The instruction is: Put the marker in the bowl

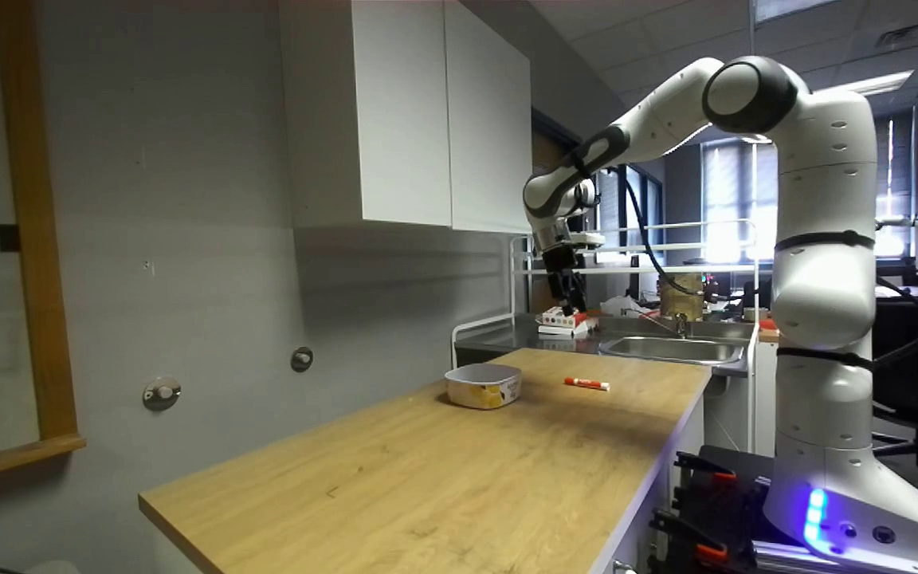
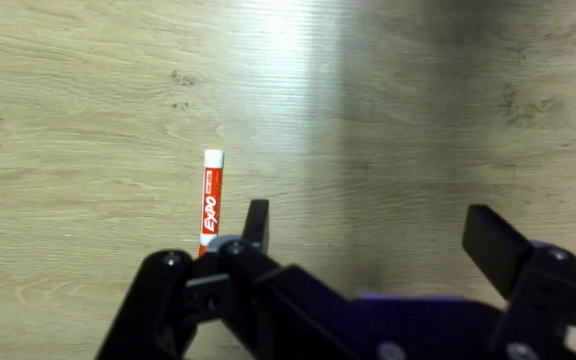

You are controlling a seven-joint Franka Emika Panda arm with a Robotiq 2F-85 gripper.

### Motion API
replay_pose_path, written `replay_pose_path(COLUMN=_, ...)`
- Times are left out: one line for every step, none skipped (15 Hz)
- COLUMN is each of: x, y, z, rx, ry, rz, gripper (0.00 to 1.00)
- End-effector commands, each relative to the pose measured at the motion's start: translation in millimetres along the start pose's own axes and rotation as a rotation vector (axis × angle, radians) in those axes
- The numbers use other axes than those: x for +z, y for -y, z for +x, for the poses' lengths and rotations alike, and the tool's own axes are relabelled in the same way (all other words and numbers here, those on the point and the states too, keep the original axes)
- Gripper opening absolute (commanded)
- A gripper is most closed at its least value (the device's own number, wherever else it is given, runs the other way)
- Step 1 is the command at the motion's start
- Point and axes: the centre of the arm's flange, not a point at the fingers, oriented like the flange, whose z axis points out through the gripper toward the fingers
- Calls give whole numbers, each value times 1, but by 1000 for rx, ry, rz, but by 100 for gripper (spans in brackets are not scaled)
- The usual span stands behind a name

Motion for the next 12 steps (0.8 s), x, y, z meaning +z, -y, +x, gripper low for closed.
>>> replay_pose_path(x=13, y=-10, z=52, rx=-9, ry=58, rz=33, gripper=100)
replay_pose_path(x=21, y=-13, z=58, rx=-3, ry=75, rz=31, gripper=100)
replay_pose_path(x=29, y=-18, z=63, rx=4, ry=94, rz=27, gripper=100)
replay_pose_path(x=37, y=-25, z=67, rx=10, ry=108, rz=26, gripper=100)
replay_pose_path(x=43, y=-33, z=69, rx=20, ry=120, rz=29, gripper=100)
replay_pose_path(x=49, y=-40, z=71, rx=30, ry=131, rz=30, gripper=100)
replay_pose_path(x=54, y=-51, z=73, rx=42, ry=138, rz=36, gripper=100)
replay_pose_path(x=59, y=-59, z=74, rx=53, ry=144, rz=43, gripper=100)
replay_pose_path(x=65, y=-70, z=75, rx=64, ry=149, rz=56, gripper=100)
replay_pose_path(x=70, y=-78, z=75, rx=74, ry=153, rz=66, gripper=100)
replay_pose_path(x=75, y=-86, z=76, rx=82, ry=158, rz=75, gripper=100)
replay_pose_path(x=77, y=-90, z=76, rx=95, ry=157, rz=79, gripper=100)
